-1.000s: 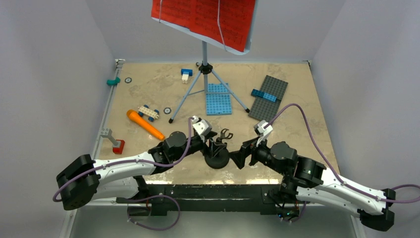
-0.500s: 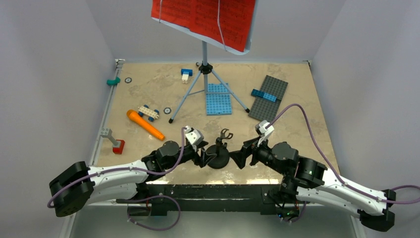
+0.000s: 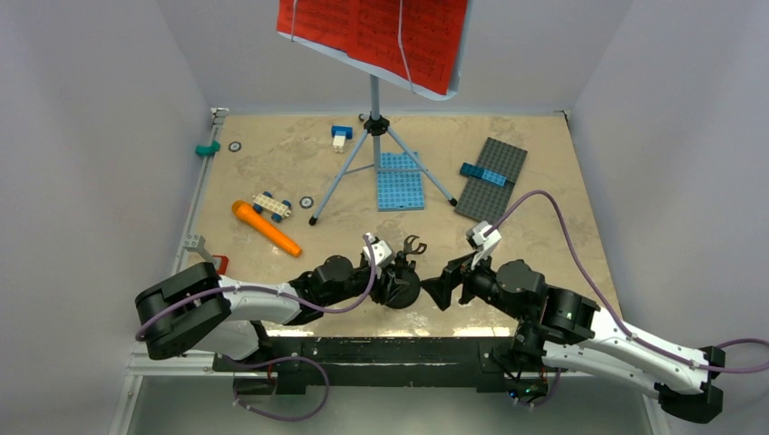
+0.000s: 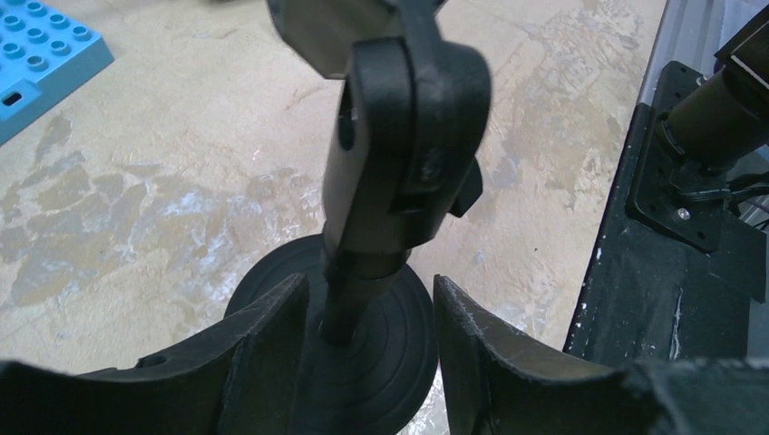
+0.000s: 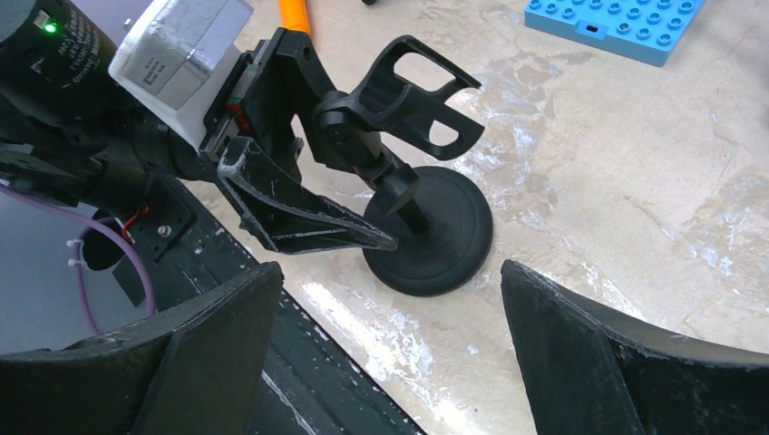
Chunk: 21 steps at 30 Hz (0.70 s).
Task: Pack up the instrument practice props
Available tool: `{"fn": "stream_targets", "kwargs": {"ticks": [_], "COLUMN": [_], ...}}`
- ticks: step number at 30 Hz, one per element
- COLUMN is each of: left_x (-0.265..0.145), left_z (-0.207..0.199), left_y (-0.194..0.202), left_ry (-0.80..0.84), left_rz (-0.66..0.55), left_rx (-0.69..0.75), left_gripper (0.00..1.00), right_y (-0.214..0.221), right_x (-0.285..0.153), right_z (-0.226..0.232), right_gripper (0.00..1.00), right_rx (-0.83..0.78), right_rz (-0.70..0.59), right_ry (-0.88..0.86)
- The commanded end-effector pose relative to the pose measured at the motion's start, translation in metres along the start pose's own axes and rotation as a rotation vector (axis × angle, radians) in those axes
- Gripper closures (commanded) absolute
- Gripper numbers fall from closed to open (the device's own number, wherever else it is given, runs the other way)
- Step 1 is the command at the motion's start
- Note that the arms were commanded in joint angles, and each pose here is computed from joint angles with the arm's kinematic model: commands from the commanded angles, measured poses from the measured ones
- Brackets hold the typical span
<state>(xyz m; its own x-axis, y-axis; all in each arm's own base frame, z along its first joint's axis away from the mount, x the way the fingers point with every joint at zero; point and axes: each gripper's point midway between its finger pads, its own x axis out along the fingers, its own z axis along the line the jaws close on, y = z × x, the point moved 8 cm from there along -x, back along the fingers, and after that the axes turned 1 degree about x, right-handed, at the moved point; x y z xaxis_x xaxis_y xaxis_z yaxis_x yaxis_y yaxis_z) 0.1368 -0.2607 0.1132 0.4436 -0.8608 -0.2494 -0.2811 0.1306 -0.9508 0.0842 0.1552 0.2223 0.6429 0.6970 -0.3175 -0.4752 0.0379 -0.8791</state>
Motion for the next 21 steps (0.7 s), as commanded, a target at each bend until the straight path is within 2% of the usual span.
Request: {"fn": "stream_targets", "kwargs": {"ticks": [1,12,18,21], "left_x": [0.012,0.018,0.015,0.005], "left_z": [-0.007,-0.008,-0.007,-0.001], "left_y": [-0.032,-0.029,-0.033,-0.042], "left_ry": [0.016,0.016,-0.004,-0.089], "left_rz": [-0.171,-0.158,-0.170,-0.183], "left_rx": [0.053,0.057,0.061,0.071], "left_gripper": [0.47,0.71,1.00,1.00], "right_y": [-0.016,-0.011,-0.011,-0.012], "right_x": [-0.008,-0.009,-0.009,-0.010], "right_z": [0.000,-0.002,-0.002,-0.002], "right_gripper": [0.05,0.05,0.05,0.05], "right_rx": [0.003,0.018,0.018,0.018], "right_rz": [-0.061,-0.061,-0.063,-0.063], "right_ry": [0.020,0.018,0.016,0.016]}}
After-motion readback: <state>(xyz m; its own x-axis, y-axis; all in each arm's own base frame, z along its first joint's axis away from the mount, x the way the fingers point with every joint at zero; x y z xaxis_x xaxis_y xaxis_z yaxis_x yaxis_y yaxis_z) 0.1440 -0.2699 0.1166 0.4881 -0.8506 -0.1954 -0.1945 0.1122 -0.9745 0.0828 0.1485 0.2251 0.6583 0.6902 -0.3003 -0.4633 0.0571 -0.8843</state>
